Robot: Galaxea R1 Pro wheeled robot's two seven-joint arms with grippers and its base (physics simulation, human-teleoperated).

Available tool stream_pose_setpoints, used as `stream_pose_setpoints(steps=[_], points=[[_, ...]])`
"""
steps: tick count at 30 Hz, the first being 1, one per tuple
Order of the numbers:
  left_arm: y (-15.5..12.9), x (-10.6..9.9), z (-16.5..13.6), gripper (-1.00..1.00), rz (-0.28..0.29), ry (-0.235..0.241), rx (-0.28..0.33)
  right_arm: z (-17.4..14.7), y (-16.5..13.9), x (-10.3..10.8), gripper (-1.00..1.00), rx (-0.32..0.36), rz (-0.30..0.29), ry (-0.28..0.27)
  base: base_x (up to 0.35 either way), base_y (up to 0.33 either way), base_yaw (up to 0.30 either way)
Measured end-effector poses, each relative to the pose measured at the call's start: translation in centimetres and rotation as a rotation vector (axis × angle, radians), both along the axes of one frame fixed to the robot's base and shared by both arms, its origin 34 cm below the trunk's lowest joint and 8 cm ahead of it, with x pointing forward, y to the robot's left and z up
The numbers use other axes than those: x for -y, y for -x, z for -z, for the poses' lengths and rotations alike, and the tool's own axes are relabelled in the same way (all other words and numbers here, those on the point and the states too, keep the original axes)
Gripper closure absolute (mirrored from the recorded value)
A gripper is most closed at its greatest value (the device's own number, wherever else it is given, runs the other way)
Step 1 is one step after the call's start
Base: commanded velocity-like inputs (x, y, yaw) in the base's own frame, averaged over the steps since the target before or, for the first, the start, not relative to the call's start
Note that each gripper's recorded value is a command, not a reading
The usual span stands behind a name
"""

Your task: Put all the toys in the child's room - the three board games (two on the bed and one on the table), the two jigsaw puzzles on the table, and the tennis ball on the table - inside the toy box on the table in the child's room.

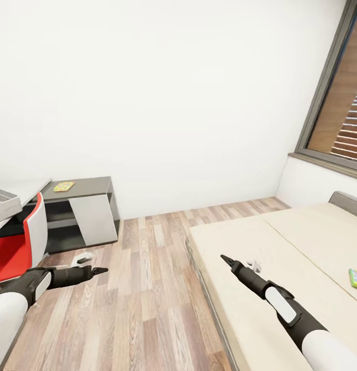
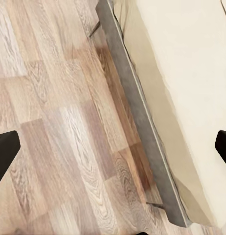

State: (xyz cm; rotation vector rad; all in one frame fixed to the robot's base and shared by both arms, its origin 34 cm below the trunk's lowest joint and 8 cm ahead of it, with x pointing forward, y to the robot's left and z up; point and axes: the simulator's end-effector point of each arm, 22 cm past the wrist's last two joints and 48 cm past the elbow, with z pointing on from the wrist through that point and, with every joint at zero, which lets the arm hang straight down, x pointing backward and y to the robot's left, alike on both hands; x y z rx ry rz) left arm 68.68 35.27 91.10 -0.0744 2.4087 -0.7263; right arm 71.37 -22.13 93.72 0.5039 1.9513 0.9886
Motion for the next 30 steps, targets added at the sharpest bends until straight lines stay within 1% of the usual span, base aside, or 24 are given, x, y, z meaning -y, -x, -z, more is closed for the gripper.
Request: stream_pose_setpoints(steps=[9, 18, 30], points=[[0.0, 0.0, 0.0, -1.0, 0.0, 0.0, 0.0, 0.0, 0.0, 0.02, -1.0, 0.0, 0.0, 0.0, -0.001, -0.005, 0.02], [-0.01, 0.01, 0.0, -1.0, 0.0, 0.0, 0.0, -0.02, -0.02, 0.01, -1.0, 0.0, 0.0, 0.0, -0.086, 0.0, 0.001], [0.0, 0.01, 0.0, -1.0, 0.0, 0.0, 0.0, -0.04, 0.0, -0.12, -1.0, 0.001, -0.001, -0.002, -0.008, -0.001, 0.006]])
